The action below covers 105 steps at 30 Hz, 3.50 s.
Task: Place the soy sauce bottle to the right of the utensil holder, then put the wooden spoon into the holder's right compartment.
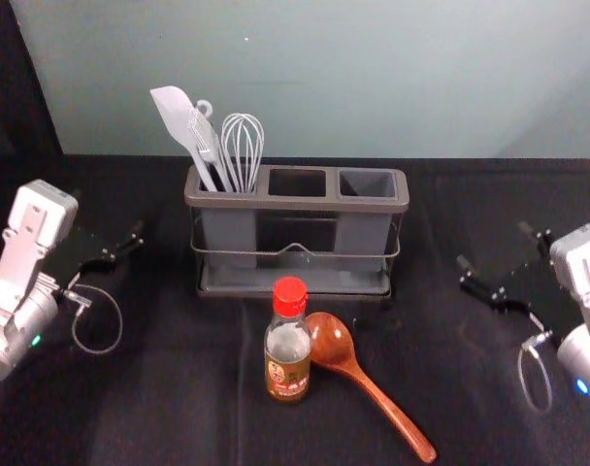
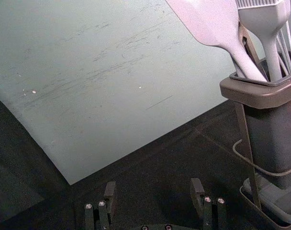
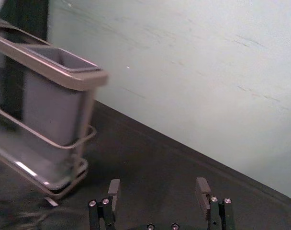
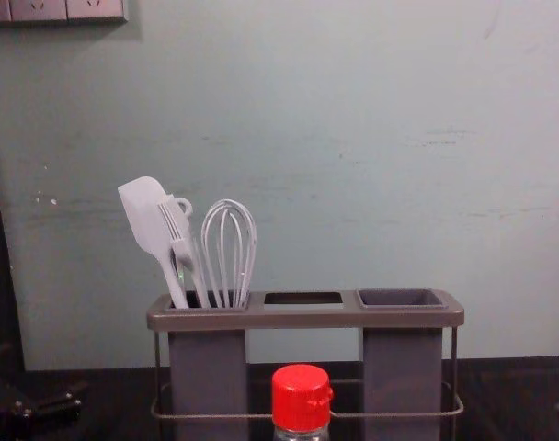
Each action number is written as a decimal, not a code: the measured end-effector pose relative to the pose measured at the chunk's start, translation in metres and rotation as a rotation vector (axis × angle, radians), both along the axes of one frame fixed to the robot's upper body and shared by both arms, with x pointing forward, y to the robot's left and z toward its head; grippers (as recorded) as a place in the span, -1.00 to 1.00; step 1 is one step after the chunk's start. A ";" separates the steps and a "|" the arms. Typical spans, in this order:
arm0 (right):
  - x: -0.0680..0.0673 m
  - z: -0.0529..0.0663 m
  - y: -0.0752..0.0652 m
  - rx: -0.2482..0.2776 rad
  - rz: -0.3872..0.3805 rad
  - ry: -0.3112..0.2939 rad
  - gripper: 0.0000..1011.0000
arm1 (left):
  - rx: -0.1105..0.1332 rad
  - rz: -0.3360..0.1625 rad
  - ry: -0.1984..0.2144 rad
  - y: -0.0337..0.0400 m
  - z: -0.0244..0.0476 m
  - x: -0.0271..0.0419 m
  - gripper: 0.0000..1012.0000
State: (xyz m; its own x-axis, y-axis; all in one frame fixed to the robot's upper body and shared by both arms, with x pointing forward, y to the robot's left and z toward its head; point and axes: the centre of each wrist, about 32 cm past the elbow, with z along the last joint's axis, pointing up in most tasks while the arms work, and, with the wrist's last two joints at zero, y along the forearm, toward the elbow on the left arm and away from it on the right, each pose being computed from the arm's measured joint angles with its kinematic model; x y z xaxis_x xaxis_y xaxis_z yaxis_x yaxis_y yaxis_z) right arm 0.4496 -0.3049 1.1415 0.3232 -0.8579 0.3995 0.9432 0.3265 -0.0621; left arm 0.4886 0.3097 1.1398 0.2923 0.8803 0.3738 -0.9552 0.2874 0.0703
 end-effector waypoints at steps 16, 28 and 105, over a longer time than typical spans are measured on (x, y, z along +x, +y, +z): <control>-0.057 0.001 0.045 0.077 0.183 -0.044 0.98 | 0.000 0.000 0.000 0.0000 0.0000 0.0000 0.98; -0.073 0.003 0.069 0.230 0.352 -0.024 0.98 | 0.000 0.000 0.000 0.0000 0.0000 0.0000 0.98; -0.061 0.016 0.086 0.415 0.447 -0.053 -0.24 | 0.000 0.000 0.000 0.0000 0.0000 0.0000 0.98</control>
